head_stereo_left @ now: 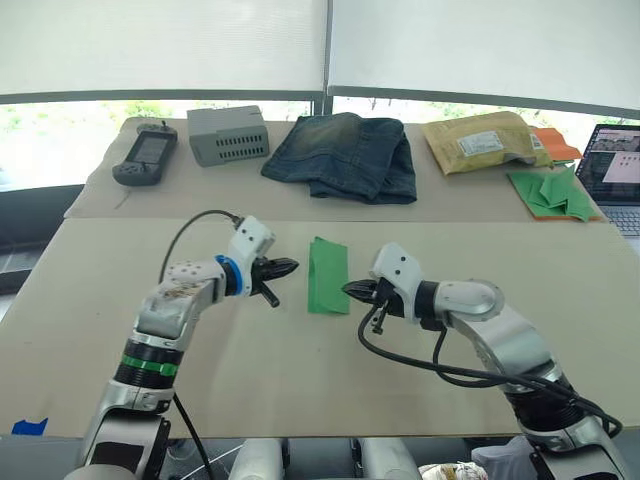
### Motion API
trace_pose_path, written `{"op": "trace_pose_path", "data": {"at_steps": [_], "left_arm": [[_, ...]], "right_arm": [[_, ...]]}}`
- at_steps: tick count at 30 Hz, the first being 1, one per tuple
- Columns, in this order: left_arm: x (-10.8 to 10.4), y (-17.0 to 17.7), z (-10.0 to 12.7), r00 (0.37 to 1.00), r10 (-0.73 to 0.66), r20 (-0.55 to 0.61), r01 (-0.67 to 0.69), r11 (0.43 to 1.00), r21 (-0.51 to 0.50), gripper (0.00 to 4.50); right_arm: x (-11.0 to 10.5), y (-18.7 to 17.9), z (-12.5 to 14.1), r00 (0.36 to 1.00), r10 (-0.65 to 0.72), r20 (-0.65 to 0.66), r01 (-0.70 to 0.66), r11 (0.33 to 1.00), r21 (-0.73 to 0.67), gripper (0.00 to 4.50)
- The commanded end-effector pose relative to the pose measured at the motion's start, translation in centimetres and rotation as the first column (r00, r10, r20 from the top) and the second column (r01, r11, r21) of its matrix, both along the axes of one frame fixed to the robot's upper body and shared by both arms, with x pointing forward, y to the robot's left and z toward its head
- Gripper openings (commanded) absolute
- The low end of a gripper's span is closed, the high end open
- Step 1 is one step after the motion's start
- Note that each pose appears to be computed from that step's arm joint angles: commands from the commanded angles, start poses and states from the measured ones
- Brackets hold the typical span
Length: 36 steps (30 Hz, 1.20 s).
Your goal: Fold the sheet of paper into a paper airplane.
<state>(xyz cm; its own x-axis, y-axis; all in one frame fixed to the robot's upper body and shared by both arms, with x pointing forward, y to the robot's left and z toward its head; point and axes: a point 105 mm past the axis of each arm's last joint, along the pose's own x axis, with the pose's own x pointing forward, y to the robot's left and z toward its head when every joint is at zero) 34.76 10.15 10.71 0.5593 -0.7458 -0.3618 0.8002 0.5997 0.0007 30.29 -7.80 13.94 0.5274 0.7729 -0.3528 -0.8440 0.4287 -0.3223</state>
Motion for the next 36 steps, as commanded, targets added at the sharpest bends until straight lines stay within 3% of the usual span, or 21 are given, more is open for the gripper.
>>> {"op": "trace_pose_path", "data": {"at_steps": [1, 11, 22, 27, 36], "left_arm": [[0.6, -1.7, -0.1, 0.998, -0.043, 0.038, 0.041, 0.998, 0.042, 0.0], [0.7, -7.6, 0.7, 0.976, -0.215, 0.046, 0.217, 0.975, -0.041, 0.0], [0.8, -11.3, -2.5, 0.958, -0.287, -0.012, 0.287, 0.958, -0.009, 0.0], [1.2, -10.7, -3.0, 0.96, -0.278, -0.014, 0.279, 0.96, 0.013, 0.0], [1.4, -8.7, -2.3, 0.973, -0.23, 0.007, 0.23, 0.973, 0.013, 0.0]], "right_arm": [[0.1, -0.8, 2.3, 0.996, -0.025, 0.081, 0.024, 1.0, 0.018, 0.04], [0.6, -4.8, 3.7, 0.979, -0.174, 0.109, 0.173, 0.985, 0.025, 0.04], [0.3, -5.9, 6.1, 0.949, -0.263, 0.173, 0.258, 0.965, 0.056, 0.04], [0.8, -5.2, 3.1, 0.952, -0.288, 0.107, 0.288, 0.957, 0.019, 0.04], [4.2, -4.1, -2.3, 0.947, -0.32, 0.008, 0.32, 0.947, -0.018, 0.04]]}}
